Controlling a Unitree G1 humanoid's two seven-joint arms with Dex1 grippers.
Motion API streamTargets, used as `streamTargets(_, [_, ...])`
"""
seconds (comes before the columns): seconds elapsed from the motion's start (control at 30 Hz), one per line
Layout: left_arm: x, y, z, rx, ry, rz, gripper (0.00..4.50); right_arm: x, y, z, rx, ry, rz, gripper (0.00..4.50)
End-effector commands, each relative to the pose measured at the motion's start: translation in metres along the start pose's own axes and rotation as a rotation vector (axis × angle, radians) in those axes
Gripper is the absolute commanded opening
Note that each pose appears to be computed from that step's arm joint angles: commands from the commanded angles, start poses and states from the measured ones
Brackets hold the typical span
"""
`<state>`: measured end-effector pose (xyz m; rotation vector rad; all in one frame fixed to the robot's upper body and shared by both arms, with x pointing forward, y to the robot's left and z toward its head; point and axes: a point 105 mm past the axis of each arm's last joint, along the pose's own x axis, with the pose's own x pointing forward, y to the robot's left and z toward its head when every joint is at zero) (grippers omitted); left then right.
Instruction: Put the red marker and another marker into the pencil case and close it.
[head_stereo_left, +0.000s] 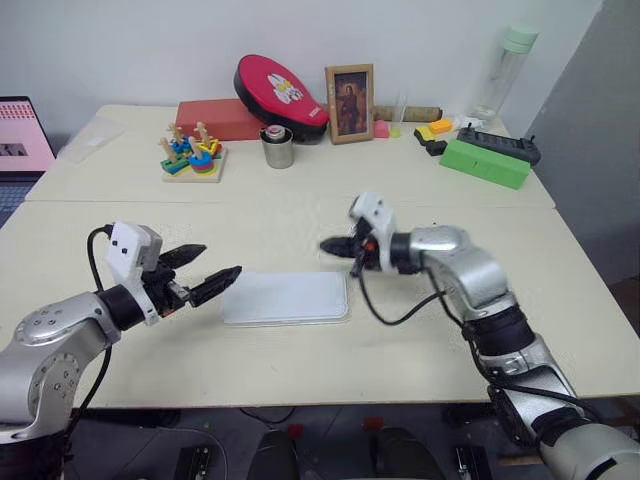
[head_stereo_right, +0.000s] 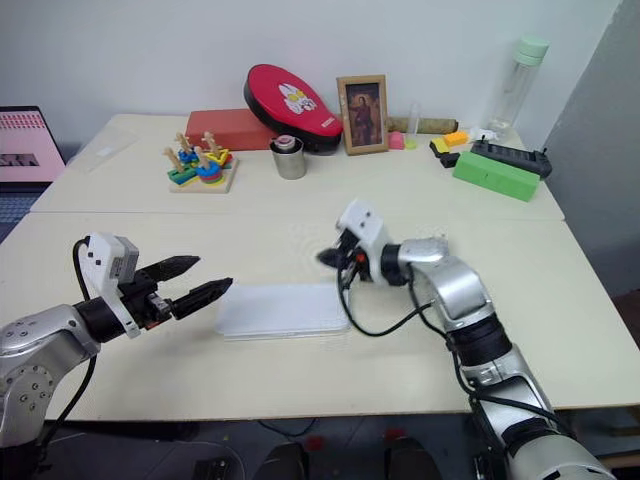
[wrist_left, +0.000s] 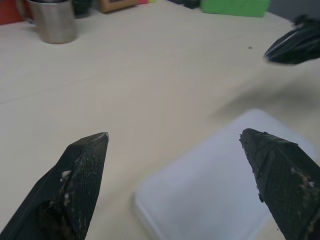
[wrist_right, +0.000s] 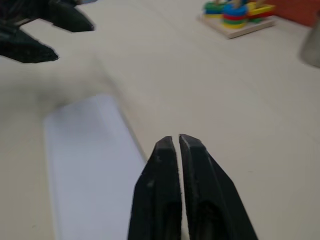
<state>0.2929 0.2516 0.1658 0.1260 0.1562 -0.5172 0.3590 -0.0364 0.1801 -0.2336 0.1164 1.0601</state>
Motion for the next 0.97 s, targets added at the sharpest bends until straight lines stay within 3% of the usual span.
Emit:
streamTargets(0.03, [0.002, 0.018, 0.000, 0.043, -0.010, 0.082, 4.50, -0.025, -0.021, 0.006, 0.028, -0.047, -0.081, 1.28])
streamTargets(0.2, [0.000, 0.047, -0.009, 0.060, 0.025, 0.175, 4.50, -0.051, -0.041, -0.005, 0.048, -0.020, -0.176, 2.48])
streamTargets(0.47, [-0.011, 0.071, -0.019, 0.090, 0.071, 0.224, 4.50, -0.065, -0.041, -0.013, 0.049, 0.009, -0.197, 4.46])
streamTargets(0.97, [-0.015, 0.069, -0.016, 0.070, 0.067, 0.214, 4.50, -0.065, -0.035, -0.019, 0.061, 0.026, -0.184, 4.48])
